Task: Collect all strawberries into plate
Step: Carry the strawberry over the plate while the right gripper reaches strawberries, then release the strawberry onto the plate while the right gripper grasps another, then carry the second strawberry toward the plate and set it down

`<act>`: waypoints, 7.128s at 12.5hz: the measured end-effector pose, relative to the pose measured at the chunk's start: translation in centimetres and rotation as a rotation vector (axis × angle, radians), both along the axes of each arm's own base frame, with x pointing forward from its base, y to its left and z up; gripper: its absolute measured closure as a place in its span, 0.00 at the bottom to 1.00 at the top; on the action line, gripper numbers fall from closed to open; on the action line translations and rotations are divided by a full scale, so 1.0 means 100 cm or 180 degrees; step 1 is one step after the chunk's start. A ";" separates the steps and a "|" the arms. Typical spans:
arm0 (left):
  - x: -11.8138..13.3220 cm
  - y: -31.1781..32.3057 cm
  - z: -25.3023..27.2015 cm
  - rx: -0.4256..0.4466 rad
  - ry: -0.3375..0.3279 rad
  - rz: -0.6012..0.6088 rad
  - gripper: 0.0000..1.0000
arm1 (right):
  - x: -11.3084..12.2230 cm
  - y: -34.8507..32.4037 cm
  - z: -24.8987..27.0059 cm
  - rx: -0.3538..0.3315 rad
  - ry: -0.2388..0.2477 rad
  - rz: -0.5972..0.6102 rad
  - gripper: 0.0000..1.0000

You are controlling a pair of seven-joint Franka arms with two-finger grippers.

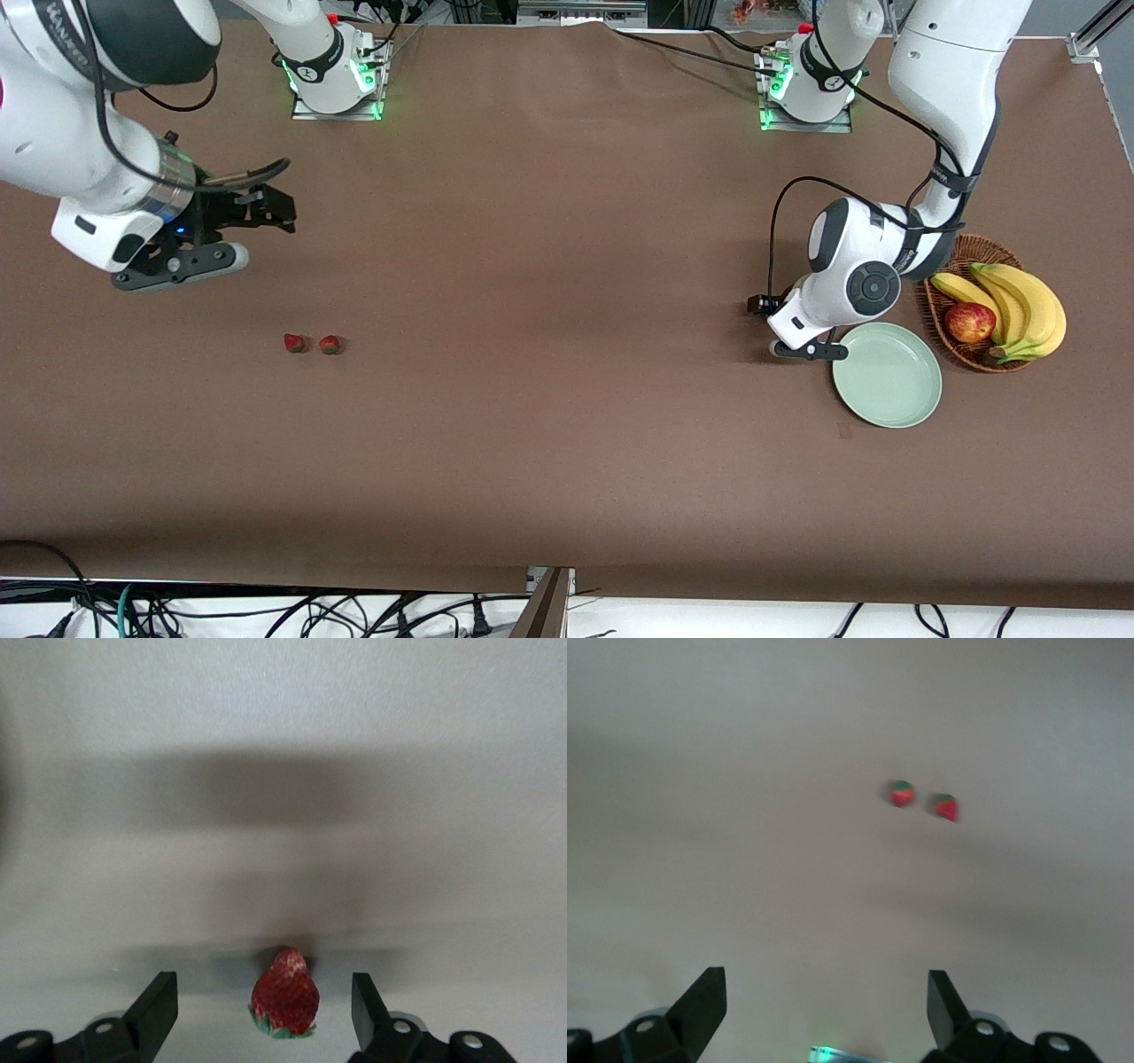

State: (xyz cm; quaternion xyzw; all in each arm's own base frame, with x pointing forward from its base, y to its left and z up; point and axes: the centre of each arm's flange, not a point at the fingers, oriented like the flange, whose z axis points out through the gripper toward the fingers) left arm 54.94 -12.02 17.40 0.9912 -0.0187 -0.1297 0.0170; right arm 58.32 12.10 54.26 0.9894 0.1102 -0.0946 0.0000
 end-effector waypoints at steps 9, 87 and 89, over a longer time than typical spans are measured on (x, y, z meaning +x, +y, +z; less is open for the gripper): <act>-0.007 -0.008 -0.004 -0.0016 0.0007 -0.0038 0.60 | 0.017 -0.008 -0.175 -0.0089 -0.0098 -0.0011 0.00; 0.078 0.082 0.079 -0.0259 -0.0477 -0.0533 0.00 | 0.025 0.375 -0.158 0.2393 0.0561 -0.3337 0.00; 0.066 0.066 0.066 -0.0246 -0.0360 -0.0413 0.00 | 0.045 0.325 -0.135 0.2176 0.0566 -0.3054 0.00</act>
